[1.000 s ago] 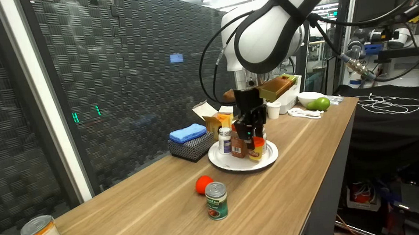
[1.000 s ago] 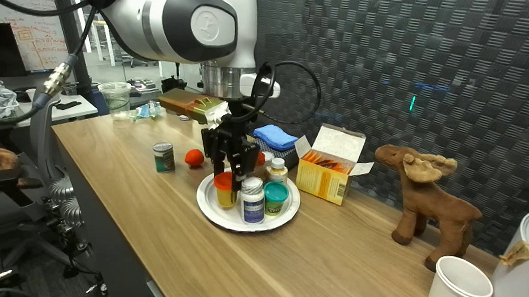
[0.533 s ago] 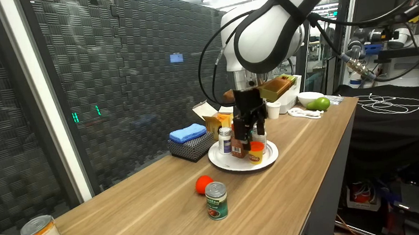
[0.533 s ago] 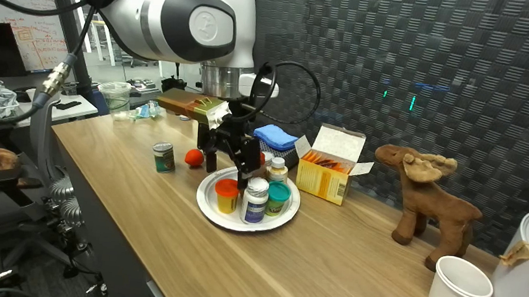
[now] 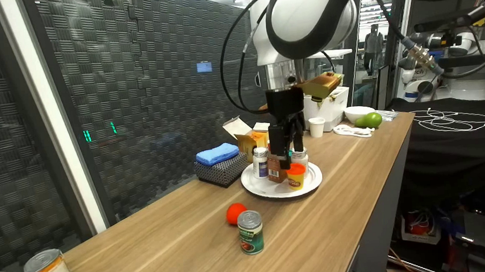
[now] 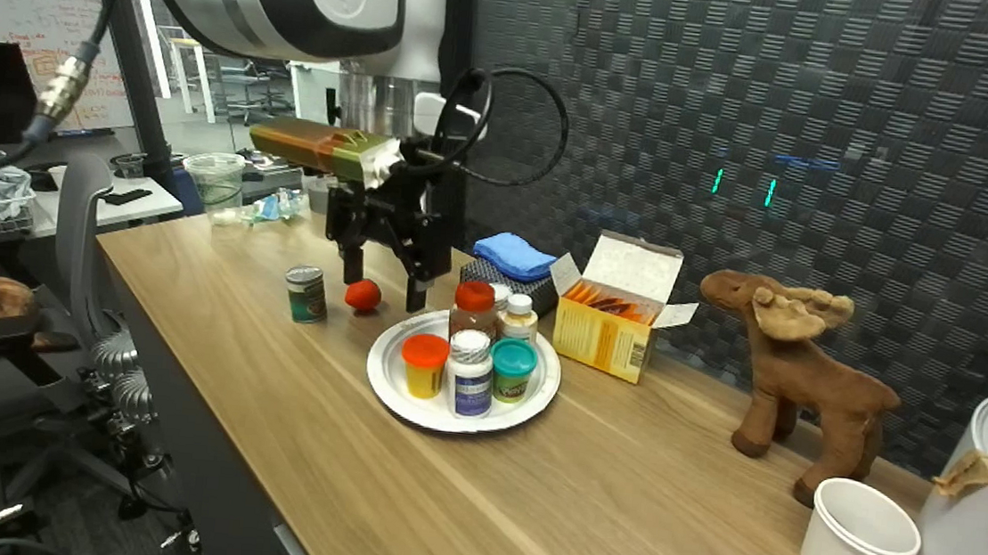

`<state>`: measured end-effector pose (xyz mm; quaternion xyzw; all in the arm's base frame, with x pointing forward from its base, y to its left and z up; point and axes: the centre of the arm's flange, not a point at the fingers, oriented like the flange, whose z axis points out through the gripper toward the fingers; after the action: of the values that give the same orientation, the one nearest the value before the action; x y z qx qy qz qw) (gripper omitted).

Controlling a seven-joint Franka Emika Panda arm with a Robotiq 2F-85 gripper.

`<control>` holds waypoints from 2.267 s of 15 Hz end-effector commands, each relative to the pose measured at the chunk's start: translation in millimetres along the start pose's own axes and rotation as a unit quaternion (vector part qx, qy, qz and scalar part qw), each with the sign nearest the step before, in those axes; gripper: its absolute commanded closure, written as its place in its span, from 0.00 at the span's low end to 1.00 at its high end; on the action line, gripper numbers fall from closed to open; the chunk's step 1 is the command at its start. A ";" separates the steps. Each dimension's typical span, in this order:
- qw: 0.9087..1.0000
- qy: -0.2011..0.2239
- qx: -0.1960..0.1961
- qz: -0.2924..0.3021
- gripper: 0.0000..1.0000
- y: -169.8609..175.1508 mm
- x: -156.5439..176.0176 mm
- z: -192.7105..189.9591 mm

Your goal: Put the bottles on the tray

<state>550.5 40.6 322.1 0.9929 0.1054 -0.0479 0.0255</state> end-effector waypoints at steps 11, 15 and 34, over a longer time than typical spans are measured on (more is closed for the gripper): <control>0.981 -0.007 0.025 -0.192 0.00 -112.4 -9.8 -45.0; 0.970 -0.050 0.040 -0.233 0.00 -129.8 -14.7 -42.4; 0.969 -0.041 -0.009 -0.244 0.00 -179.4 -28.8 -21.7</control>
<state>496.8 187.9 348.9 0.9302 0.3462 -0.1217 0.0044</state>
